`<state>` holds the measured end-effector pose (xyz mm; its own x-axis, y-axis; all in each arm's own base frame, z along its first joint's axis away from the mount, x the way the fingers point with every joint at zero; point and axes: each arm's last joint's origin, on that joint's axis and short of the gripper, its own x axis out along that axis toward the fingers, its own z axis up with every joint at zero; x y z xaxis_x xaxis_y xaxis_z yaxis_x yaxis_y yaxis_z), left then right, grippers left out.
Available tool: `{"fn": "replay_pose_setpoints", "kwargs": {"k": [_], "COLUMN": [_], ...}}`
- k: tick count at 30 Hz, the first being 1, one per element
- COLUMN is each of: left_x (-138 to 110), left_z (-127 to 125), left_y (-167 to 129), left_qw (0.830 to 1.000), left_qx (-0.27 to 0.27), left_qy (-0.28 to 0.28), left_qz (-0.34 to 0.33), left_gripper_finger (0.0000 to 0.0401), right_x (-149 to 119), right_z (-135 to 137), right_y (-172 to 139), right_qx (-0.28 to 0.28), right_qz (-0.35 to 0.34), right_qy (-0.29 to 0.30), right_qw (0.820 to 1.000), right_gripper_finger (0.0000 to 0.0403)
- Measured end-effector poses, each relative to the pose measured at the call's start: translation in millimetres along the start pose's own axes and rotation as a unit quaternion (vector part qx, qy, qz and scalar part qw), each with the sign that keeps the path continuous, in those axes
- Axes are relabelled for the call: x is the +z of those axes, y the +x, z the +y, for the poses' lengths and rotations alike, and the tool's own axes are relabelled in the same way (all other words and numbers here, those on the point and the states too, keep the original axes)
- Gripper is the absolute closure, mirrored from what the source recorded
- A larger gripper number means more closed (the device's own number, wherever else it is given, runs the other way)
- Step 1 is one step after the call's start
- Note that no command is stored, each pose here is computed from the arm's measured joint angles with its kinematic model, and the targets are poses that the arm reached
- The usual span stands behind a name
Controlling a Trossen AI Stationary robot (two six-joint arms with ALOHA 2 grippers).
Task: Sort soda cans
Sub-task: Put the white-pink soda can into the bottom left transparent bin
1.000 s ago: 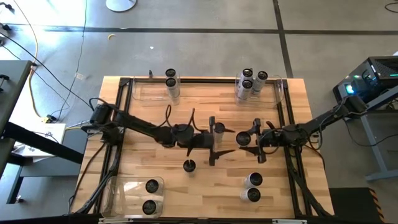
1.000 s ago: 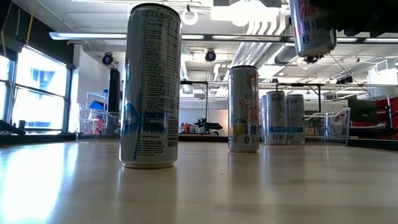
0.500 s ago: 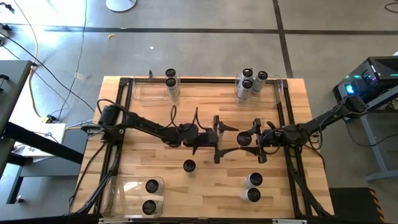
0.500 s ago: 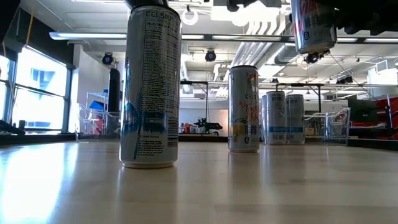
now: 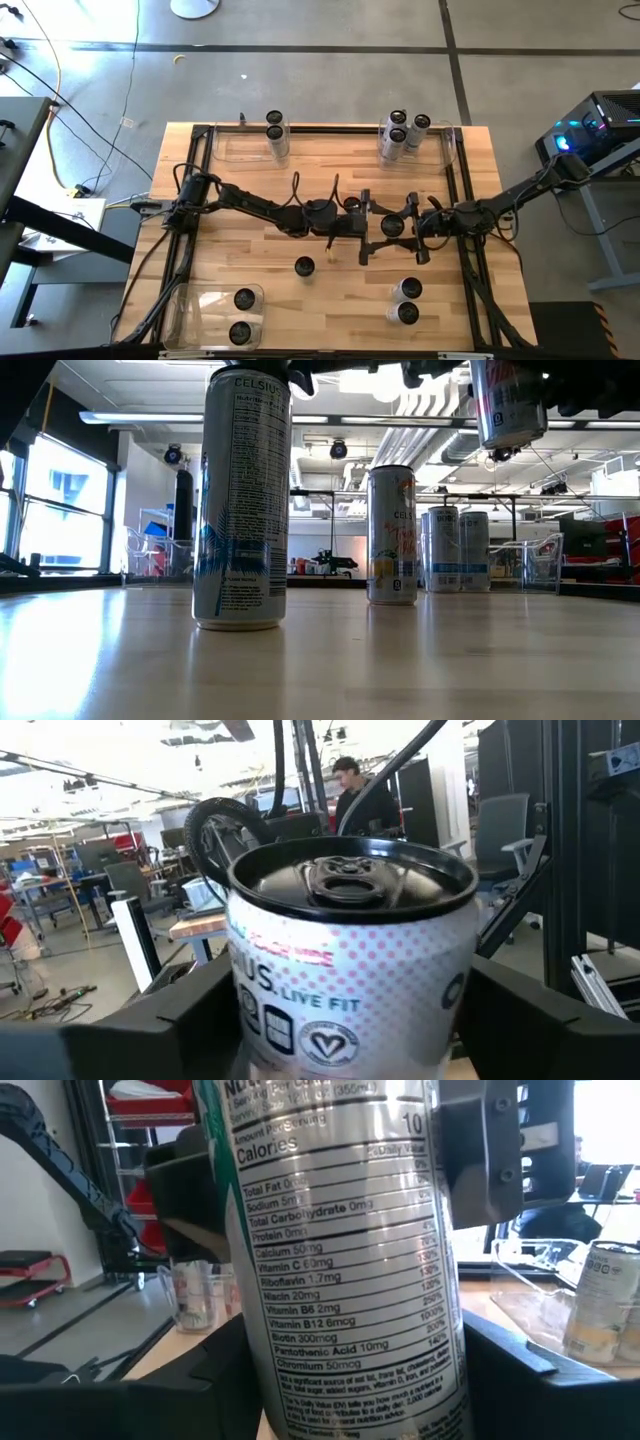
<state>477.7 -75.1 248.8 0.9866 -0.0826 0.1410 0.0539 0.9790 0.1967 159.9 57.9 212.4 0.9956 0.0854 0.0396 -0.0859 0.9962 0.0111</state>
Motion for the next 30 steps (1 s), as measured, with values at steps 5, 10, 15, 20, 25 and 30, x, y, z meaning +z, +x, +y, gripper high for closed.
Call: {"fn": "replay_pose_setpoints", "kwargs": {"k": [5,10,15,20,25,30], "left_x": [-1.1,-3.2,-0.9,21.6,54.9,105.0], "left_z": [0.1,3.6,2.7,-0.8,-6.1,-16.0], "left_y": [0.0,0.2,-1.4,-11.5,-30.7,-66.0], "left_qw": [1.000,1.000,0.999,0.997,0.987,0.969], "left_qx": [-0.010,-0.016,-0.023,-0.035,0.033,0.127], "left_qy": [0.001,-0.004,-0.014,0.014,0.071,0.120], "left_qz": [0.004,0.010,0.029,0.073,0.140,0.176], "left_gripper_finger": [0.0160,0.0165,0.0165,0.0165,0.0165,0.0165], "right_x": [-0.4,-3.2,-6.8,-7.3,-8.4,4.4], "right_z": [0.0,-0.3,0.8,-1.2,-10.8,-15.5], "right_y": [0.0,-0.1,0.2,0.0,-0.3,-2.9], "right_qx": [-0.002,-0.004,0.015,-0.002,-0.096,-0.164], "right_qz": [0.002,0.016,0.041,0.045,0.045,0.020], "right_qy": [0.000,0.000,0.031,0.054,0.036,0.030], "right_qw": [1.000,1.000,0.999,0.998,0.994,0.986], "right_gripper_finger": [0.0166,0.0166,0.0129,0.0053,0.0040,0.0038]}}
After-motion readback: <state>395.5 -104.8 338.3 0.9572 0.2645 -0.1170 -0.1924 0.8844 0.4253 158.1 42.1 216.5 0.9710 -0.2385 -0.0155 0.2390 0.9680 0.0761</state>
